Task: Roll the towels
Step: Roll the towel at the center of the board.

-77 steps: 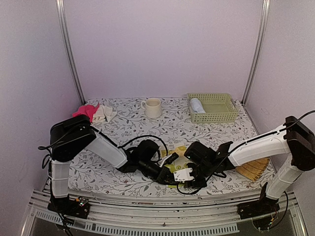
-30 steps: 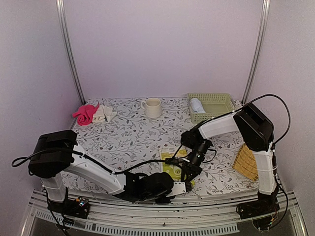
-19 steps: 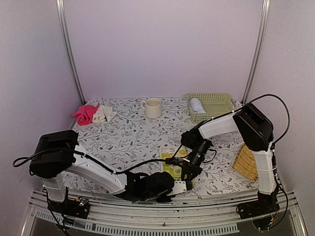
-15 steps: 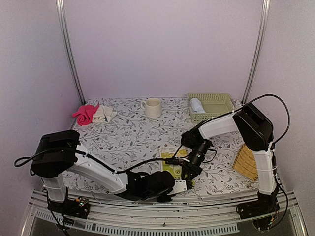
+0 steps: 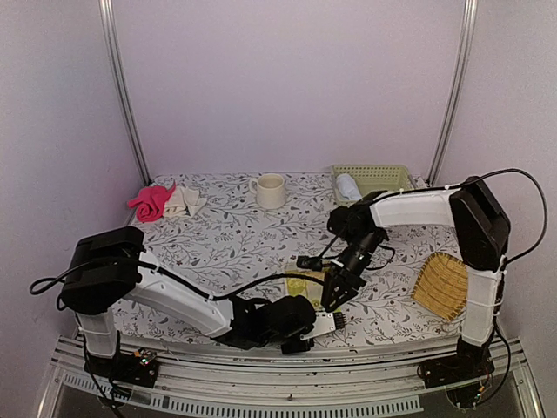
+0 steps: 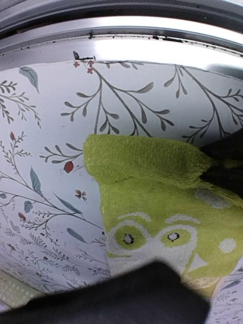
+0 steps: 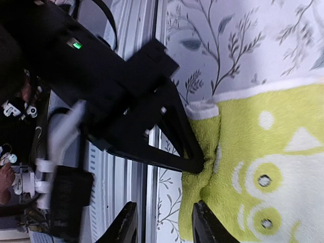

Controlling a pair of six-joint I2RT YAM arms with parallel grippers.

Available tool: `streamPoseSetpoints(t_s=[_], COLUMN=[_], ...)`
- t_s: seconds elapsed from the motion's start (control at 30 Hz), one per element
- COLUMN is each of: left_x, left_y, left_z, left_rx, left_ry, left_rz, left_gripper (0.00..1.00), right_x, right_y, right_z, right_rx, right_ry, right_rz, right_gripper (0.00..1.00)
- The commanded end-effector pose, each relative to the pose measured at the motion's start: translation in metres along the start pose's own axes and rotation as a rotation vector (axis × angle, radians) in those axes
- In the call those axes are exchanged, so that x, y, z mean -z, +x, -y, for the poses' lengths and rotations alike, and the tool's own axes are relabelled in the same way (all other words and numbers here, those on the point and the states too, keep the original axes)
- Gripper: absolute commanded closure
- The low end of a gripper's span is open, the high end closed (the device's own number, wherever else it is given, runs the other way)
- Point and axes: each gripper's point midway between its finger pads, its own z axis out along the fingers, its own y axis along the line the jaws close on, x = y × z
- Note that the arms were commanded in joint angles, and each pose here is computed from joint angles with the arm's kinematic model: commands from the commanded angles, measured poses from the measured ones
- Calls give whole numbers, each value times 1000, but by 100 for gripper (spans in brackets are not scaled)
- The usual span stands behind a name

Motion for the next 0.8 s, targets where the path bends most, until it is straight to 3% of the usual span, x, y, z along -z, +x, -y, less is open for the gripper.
streamPoseSetpoints(t_s=[0.0,0.23,0.37,0.6,0.77], left_x=[-2,-10,-10,-13,-9], left_y=[29,40,50,51,48], left_z=[19,28,22,7,-3], left_rx=[91,490,748,995,1111], left_ry=[195,568,731,852,889], left_rz=[-148,-262,-306,-313,-272], left_gripper=[99,100,99,100,100], right_x=[76,125,124,68,30], right_y=[-31,-35,-8,36,33], right_z=[-28,-59,-26,-5,5], right_rx=[82,190,168,245,363], right_ry=[149,366,611,678,755], right_rz=[142,264,266,58,-57], right_gripper=[60,59,62,63,62])
